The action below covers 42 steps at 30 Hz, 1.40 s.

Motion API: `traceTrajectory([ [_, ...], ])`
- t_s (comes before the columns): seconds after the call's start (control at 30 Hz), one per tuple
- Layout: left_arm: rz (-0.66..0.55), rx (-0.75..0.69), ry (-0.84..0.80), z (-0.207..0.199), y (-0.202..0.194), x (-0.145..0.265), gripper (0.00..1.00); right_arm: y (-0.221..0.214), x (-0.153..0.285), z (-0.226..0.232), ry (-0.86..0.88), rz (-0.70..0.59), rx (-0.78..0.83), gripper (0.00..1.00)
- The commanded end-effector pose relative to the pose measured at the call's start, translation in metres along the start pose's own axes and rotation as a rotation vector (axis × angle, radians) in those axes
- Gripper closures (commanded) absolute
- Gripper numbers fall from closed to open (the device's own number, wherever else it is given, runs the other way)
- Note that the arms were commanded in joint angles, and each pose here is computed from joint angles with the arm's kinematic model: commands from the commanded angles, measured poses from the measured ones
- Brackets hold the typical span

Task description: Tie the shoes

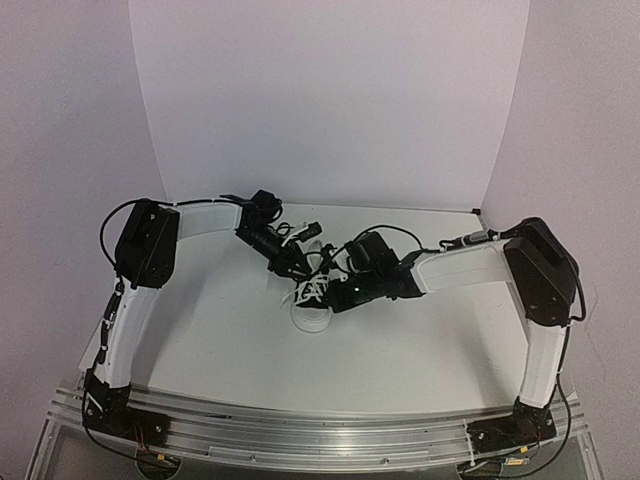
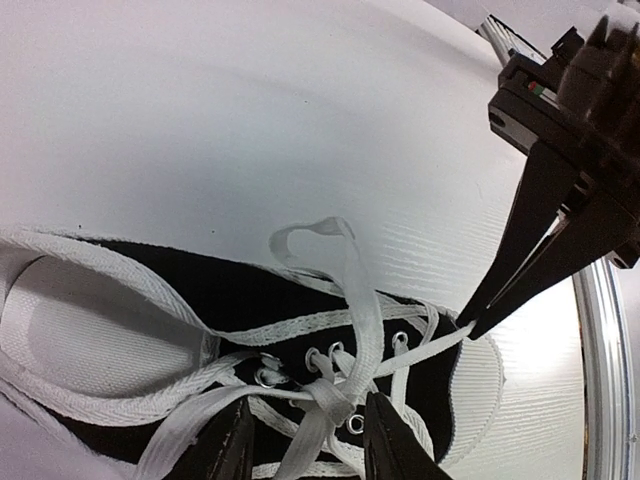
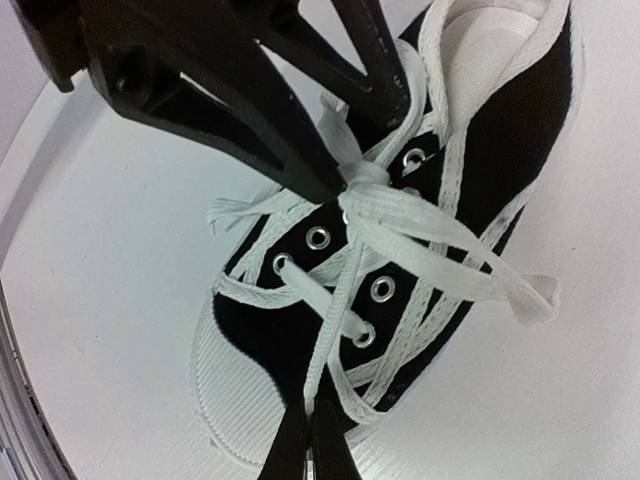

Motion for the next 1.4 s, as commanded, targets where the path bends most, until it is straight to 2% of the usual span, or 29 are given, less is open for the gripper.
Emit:
traceTrajectory([
  [0.0,-0.027,-0.058,0.046,-0.001,0.022,0.024,0.62,-0.004,0.012,0.012,0.087,0.029,-0.015,1.0],
  [0.3,-0.086,-0.033,0.051,0.0,0.031,0.058,0.56,-0.022,0.014,0.007,0.104,0.083,-0.049,0.99],
  [0.43,-0.092,-0.021,0.059,-0.002,0.033,0.062,0.52,-0.012,0.013,0.012,0.121,0.064,-0.038,0.89],
  [0.47,-0.098,-0.01,0.06,-0.001,0.033,0.064,0.52,-0.01,0.013,0.013,0.13,0.062,-0.037,0.84],
  [0.53,-0.123,0.011,0.052,0.0,0.034,0.071,0.5,-0.007,0.016,0.012,0.145,0.06,-0.056,0.63],
  [0.6,-0.147,0.015,0.043,-0.002,0.038,0.079,0.47,-0.007,0.023,0.01,0.142,0.047,-0.055,0.49],
  [0.77,-0.16,-0.04,0.091,-0.001,0.033,0.091,0.42,0.013,0.061,0.002,0.181,-0.054,-0.012,0.11],
  [0.87,-0.153,-0.1,0.1,0.006,0.018,0.095,0.38,0.027,0.08,-0.012,0.202,-0.107,0.026,0.09],
  [0.93,-0.119,-0.206,0.102,0.009,0.009,0.09,0.36,0.035,0.082,-0.025,0.197,-0.126,0.074,0.11],
  [1.13,-0.052,-0.405,0.096,0.02,-0.003,0.067,0.38,0.051,0.052,-0.047,0.253,-0.117,0.272,0.15],
  [1.2,-0.033,-0.443,0.072,0.018,-0.009,0.059,0.38,0.052,0.035,-0.051,0.267,-0.098,0.295,0.17],
  [1.37,0.029,-0.481,0.019,0.012,-0.026,0.04,0.39,0.046,0.007,-0.066,0.252,-0.06,0.323,0.3],
])
Point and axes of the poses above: each gripper's point midway between its finger pads, its own x axis back along the fingers, its own z axis along the line the jaws close on, y = z × x, the point moved 10 cm from there along x, back along the fingers, and after that the axes turned 4 degrees about -x, right-handed, at the moved point
